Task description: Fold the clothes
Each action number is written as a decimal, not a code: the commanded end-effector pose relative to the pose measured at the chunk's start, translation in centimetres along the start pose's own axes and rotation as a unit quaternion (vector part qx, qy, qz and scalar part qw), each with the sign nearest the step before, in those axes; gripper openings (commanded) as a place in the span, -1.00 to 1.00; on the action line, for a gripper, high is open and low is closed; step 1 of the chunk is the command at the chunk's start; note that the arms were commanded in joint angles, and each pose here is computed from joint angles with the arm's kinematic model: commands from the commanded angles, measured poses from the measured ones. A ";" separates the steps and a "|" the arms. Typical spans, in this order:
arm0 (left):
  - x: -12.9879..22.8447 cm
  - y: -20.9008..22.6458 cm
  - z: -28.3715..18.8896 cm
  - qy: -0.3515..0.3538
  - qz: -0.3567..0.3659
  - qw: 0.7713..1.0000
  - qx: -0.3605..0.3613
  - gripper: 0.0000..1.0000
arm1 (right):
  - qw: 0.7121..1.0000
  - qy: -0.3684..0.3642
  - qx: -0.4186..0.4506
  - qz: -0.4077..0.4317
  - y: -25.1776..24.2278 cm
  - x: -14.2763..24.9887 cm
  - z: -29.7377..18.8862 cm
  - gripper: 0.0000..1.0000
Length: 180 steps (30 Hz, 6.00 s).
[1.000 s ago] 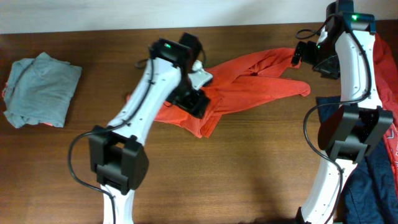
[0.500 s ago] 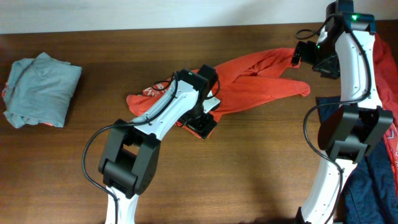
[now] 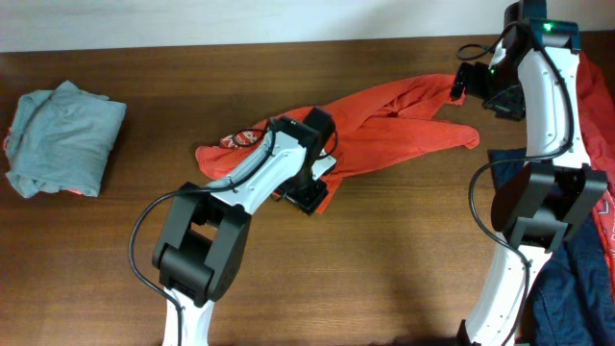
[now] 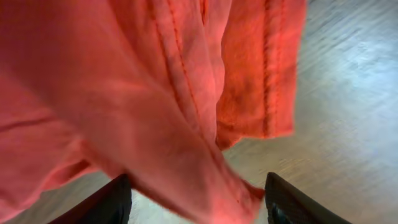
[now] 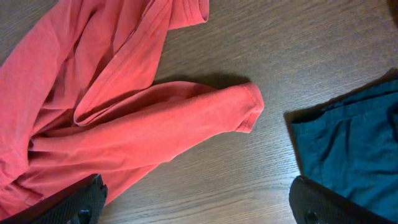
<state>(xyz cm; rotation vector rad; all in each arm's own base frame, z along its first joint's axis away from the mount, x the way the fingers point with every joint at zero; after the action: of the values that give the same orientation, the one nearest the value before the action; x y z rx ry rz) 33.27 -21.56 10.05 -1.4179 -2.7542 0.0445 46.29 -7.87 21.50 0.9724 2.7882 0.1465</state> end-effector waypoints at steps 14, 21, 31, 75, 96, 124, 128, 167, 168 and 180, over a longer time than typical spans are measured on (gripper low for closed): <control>-1.0 0.8 0.5 -0.033 -0.013 0.998 -0.045 -0.99 | 1.000 -0.007 -0.006 -0.003 0.3 -0.1 -0.3 0.97; -3.3 3.1 -6.5 -0.084 -0.044 0.989 -0.116 -0.99 | 1.000 -0.007 -0.005 -0.003 0.3 -0.1 -0.3 0.97; -2.9 7.9 -20.6 -0.220 -0.111 0.953 -0.179 -0.99 | 1.000 -0.001 -0.006 -0.013 0.2 0.1 -0.3 0.97; 6.0 7.1 -28.9 -0.237 -0.189 0.936 -0.176 -0.99 | 0.973 -0.157 -0.125 -0.116 6.4 -5.9 5.3 0.99; 5.8 7.0 -28.4 -0.231 -0.187 0.940 -0.166 -0.99 | 0.971 -0.181 -0.142 -0.066 10.1 -6.0 12.1 0.86; 5.5 8.0 -27.7 -0.221 -0.195 0.936 -0.192 -0.99 | 0.982 -0.151 -0.112 0.007 7.5 -6.4 14.8 0.29; 5.5 8.0 -27.7 -0.222 -0.195 0.936 -0.193 -0.99 | 0.982 -0.153 -0.113 0.007 7.6 -6.4 14.8 0.28; 5.4 8.0 -27.7 -0.222 -0.194 0.936 -0.193 -0.99 | 0.983 -0.049 0.120 0.134 -8.0 -7.1 5.0 -0.33; 5.4 8.0 -27.7 -0.222 -0.194 0.936 -0.193 -0.99 | 0.983 -0.056 0.116 0.133 -8.1 -7.3 4.0 -0.33; 5.6 8.2 -27.8 -0.216 -0.198 0.934 -0.204 -0.99 | 0.995 -0.082 -0.002 0.050 -5.3 -8.5 1.5 -0.09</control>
<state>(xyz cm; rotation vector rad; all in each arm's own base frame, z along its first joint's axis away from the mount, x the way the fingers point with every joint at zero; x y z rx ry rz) 38.39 -12.37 37.00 -0.9870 -3.5132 -0.2363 48.91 -18.81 19.83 1.2155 2.5639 -0.0459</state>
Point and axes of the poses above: each gripper's point midway between its finger pads, its own z axis out along the fingers, its own y axis along the line the jaws close on, x = y × z, the point moved 8 cm from there along -z, back along the fingers, and after that the axes turned 15 degrees about z, right-handed, at the moved point
